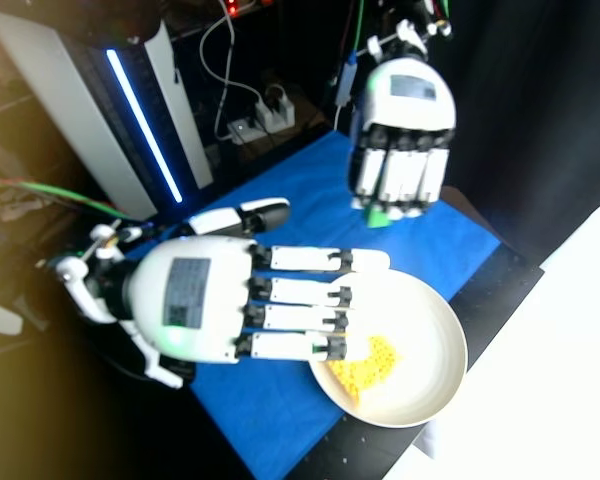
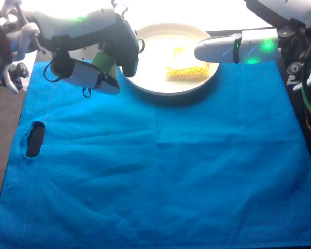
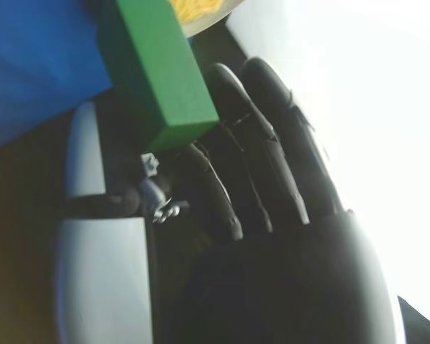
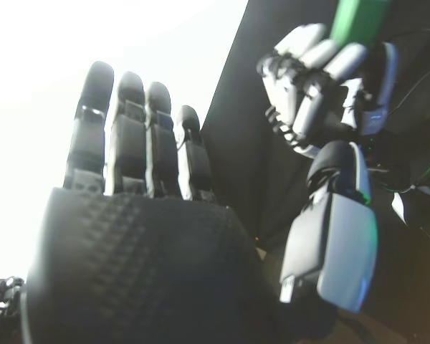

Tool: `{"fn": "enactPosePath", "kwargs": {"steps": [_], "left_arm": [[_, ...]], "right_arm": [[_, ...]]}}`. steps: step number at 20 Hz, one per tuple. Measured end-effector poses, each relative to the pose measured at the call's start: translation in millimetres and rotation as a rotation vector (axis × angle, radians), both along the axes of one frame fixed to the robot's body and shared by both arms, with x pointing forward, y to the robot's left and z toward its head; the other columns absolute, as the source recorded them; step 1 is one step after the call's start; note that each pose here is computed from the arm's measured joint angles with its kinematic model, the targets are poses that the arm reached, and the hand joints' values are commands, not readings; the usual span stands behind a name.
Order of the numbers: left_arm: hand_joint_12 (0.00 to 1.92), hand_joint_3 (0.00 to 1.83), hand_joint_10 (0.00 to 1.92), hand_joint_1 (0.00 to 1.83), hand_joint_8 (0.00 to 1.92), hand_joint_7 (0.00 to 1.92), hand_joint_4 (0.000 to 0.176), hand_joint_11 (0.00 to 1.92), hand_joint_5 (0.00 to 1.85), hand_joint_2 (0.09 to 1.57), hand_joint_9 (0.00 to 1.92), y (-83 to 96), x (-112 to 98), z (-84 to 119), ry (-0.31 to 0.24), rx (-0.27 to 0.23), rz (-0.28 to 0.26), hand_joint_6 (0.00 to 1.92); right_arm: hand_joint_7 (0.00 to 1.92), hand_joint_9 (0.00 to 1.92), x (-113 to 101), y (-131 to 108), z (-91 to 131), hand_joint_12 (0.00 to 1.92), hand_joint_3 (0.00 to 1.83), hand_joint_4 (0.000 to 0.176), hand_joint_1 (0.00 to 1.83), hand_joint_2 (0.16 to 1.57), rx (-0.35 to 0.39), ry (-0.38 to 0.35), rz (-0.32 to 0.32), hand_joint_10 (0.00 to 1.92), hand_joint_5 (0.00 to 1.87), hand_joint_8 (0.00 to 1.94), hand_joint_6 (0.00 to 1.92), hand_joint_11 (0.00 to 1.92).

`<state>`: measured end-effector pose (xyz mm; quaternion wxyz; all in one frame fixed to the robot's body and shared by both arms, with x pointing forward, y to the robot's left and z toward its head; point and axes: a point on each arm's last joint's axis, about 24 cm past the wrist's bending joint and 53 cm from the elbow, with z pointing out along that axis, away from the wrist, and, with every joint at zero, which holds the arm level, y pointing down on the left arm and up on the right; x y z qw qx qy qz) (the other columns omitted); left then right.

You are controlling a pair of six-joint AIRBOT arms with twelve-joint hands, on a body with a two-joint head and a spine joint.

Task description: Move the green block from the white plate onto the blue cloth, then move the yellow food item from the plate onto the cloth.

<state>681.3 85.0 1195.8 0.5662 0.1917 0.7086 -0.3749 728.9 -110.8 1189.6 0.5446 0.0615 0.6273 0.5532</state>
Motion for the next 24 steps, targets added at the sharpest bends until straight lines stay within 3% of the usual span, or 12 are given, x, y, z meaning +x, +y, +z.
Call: {"fn": "enactPosePath", "kwargs": {"steps": [3,4,5,7,9,14,16,17,18,20,23,24], "left_arm": [[1.46,0.0,0.84,1.29,0.97,1.12,0.0,0.68,1.19,1.05,1.01,4.7,-2.0,-9.7,0.02,0.009,0.003,0.42],[1.37,0.0,0.78,1.29,0.9,1.15,0.0,0.77,1.22,1.04,1.07,5.4,-3.1,-13.9,0.027,0.014,0.002,0.38],[1.39,0.0,1.1,1.38,0.81,1.13,0.0,0.77,1.19,1.05,1.06,5.6,-3.8,-16.6,0.032,0.019,0.002,0.31],[1.32,0.0,0.79,1.29,0.92,1.14,0.0,0.75,1.19,1.05,1.07,7.4,-5.5,-25.6,0.054,0.026,0.007,0.42],[1.2,0.0,1.19,1.38,0.94,1.02,0.0,0.8,1.01,1.09,0.98,11.2,-6.0,-35.5,0.079,0.037,0.018,0.66],[1.19,0.0,1.15,1.39,0.84,1.1,0.0,0.79,1.07,1.07,1.03,15.8,-5.7,-51.5,0.118,0.045,0.035,0.54],[1.18,0.0,1.2,1.38,0.95,1.03,0.0,0.78,1.0,1.09,0.97,17.9,-4.9,-53.6,0.127,0.041,0.042,0.69],[1.18,0.0,0.83,1.29,0.97,1.09,0.0,0.76,1.06,1.08,1.04,18.7,-3.6,-54.7,0.133,0.035,0.047,0.64],[1.14,0.0,0.59,1.27,0.99,1.09,0.0,0.75,1.09,1.07,1.1,20.4,-2.3,-55.9,0.137,0.033,0.053,0.61],[1.12,0.0,0.77,1.29,1.0,1.08,0.0,0.74,1.09,1.08,1.04,22.8,-1.2,-61.7,0.152,0.032,0.061,0.57],[1.15,0.0,0.47,1.28,1.0,1.1,0.0,0.69,1.15,1.06,1.14,26.2,-0.4,-65.7,0.167,0.029,0.074,0.45],[1.14,0.0,0.46,1.29,1.01,1.11,0.0,0.69,1.17,1.06,1.16,26.0,-0.6,-65.4,0.167,0.026,0.073,0.41]], "right_arm": [[0.25,0.21,-1.3,5.5,-2.6,0.72,0.0,0.126,0.39,0.97,0.003,0.004,0.009,0.0,0.21,0.0,0.0,0.0],[0.29,0.24,-1.5,6.3,-3.0,0.66,0.01,0.103,0.43,1.06,0.004,0.005,0.01,0.01,0.23,0.01,0.0,0.0],[0.3,0.24,-1.5,6.5,-3.0,0.65,0.0,0.114,0.41,1.06,0.004,0.006,0.01,0.01,0.22,0.01,0.0,0.0],[0.27,0.24,-1.4,6.3,-3.3,0.84,0.0,0.118,0.35,0.99,0.004,0.007,0.009,0.0,0.2,0.0,0.0,0.0],[0.27,0.28,-1.4,6.4,-3.3,1.02,0.0,0.119,0.35,0.9,0.004,0.006,0.01,0.01,0.23,0.0,0.0,0.0],[0.33,0.36,-1.4,6.4,-3.9,1.09,0.0,0.088,0.31,0.91,0.003,0.008,0.01,0.01,0.21,0.0,0.0,0.0],[0.31,0.34,-1.5,6.5,-4.0,1.06,0.0,0.106,0.38,0.9,0.002,0.008,0.01,0.0,0.22,0.0,0.0,0.0],[0.28,0.3,-1.4,6.4,-4.0,1.02,0.0,0.117,0.39,0.87,0.003,0.008,0.009,0.0,0.22,0.0,0.0,0.0],[0.28,0.32,-1.5,6.5,-4.1,1.06,0.0,0.105,0.37,0.86,0.002,0.008,0.01,0.01,0.22,0.0,0.0,0.0],[0.25,0.3,-1.7,7.3,-5.1,1.06,0.0,0.112,0.41,0.85,0.003,0.01,0.011,0.0,0.23,0.0,0.0,0.0],[0.27,0.31,-2.2,9.3,-5.9,1.02,0.0,0.121,0.43,0.84,0.003,0.012,0.014,0.0,0.22,0.0,0.0,0.0],[0.24,0.31,-2.2,9.3,-5.9,1.01,0.01,0.106,0.39,0.86,0.003,0.011,0.014,0.0,0.21,0.0,0.0,0.0]]}}
